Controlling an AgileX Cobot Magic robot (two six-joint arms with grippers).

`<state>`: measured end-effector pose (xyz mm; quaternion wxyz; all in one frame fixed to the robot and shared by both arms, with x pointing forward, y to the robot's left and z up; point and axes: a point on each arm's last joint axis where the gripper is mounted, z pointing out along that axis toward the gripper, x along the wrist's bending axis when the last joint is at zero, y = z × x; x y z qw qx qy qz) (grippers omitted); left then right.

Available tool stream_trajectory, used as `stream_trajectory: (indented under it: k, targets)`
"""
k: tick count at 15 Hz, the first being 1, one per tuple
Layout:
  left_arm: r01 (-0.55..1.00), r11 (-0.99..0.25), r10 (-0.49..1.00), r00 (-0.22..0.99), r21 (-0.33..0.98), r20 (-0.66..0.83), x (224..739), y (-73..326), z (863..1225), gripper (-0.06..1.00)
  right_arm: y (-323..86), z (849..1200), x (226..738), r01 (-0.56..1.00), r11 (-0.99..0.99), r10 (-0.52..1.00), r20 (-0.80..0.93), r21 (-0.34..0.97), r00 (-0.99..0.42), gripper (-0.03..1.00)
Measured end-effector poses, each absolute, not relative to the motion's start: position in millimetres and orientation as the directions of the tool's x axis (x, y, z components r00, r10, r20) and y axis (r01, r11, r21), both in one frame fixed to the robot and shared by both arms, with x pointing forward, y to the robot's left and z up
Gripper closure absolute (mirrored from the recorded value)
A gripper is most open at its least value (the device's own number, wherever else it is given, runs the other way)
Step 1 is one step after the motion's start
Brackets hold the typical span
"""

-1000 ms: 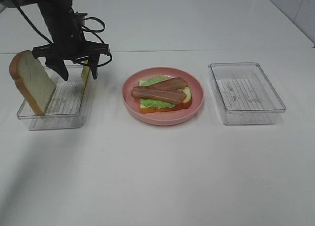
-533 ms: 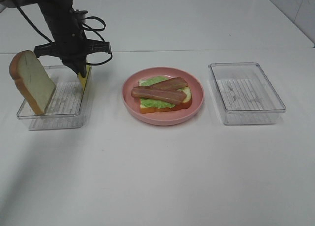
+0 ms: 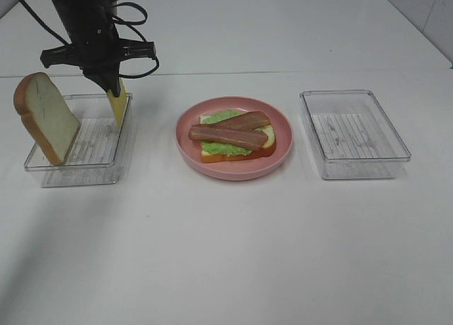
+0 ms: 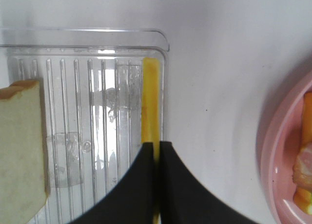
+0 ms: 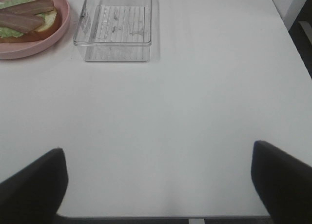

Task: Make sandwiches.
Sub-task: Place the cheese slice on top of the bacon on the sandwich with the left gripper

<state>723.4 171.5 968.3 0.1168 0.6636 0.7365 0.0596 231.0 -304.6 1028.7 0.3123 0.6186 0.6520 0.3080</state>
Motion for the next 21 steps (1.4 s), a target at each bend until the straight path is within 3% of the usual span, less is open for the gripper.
stream_trajectory:
  k: [4,8,14,21]
  targets:
    - [0.938,0.059,0.99,-0.011,0.34,-0.141,728,159,1013,0.94,-305,1029,231,0.614,0.045,0.999,-0.026,0.788,-0.04,-0.02]
    - [0.916,0.006,0.967,0.096,0.402,-0.234,714,114,1045,0.94,-305,1029,231,0.614,0.045,0.999,-0.026,0.788,-0.04,-0.02]
    - [0.918,-0.044,0.878,0.224,0.395,-0.423,685,31,1041,0.94,-305,1029,231,0.614,0.045,0.999,-0.026,0.788,-0.04,-0.02]
    - [0.962,-0.099,0.785,0.233,0.255,-0.574,684,-3,983,0.94,-305,1029,231,0.614,0.045,0.999,-0.026,0.788,-0.04,-0.02]
